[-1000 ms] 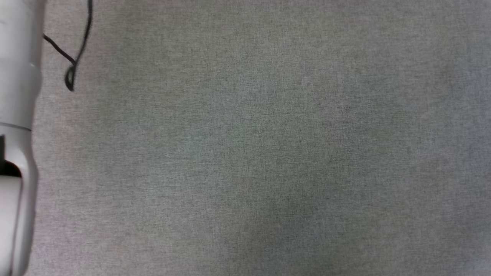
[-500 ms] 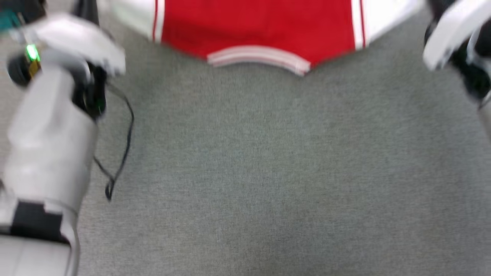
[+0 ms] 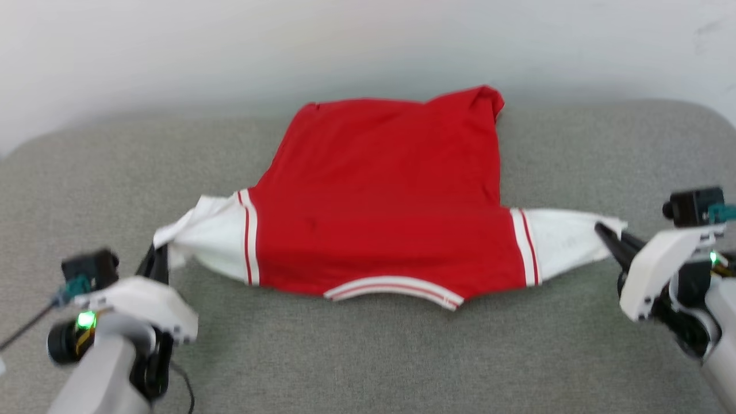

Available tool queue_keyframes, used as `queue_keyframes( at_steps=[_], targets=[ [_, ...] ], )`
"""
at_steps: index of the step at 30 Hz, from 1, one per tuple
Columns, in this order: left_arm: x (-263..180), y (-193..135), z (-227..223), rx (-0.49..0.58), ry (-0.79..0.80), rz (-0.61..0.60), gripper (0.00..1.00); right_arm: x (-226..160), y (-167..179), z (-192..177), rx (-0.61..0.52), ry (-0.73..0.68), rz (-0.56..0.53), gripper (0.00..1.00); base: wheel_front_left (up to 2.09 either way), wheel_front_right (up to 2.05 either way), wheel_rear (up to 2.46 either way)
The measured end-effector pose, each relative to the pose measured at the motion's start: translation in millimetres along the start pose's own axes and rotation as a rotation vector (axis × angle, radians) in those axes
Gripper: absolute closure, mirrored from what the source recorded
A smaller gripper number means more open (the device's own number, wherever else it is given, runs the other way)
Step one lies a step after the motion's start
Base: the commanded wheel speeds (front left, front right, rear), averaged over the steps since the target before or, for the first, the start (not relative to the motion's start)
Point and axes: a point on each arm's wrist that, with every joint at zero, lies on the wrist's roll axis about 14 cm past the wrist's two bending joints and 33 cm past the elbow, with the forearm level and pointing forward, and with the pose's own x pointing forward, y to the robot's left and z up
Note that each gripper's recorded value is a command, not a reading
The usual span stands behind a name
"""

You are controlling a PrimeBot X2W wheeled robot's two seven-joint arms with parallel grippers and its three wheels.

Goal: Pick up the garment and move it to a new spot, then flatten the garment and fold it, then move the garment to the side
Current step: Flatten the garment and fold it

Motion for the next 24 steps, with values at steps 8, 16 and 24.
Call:
queue_keyframes(
  at_steps=[8,16,24],
  targets=[
    [-86,23,-26,-0.006,0.069,0.076,1.0,-58,-4,-55,0.067,0.042,-0.019,1.0,0.0,0.0,0.0],
    [-147,25,-44,-0.024,0.174,0.13,1.0,-98,8,-121,0.117,0.18,-0.038,1.0,0.0,0.0,0.0],
    [-171,15,-57,-0.034,0.217,0.128,1.0,-125,37,-165,0.165,0.314,-0.057,0.0,0.0,0.0,0.0]
  ],
)
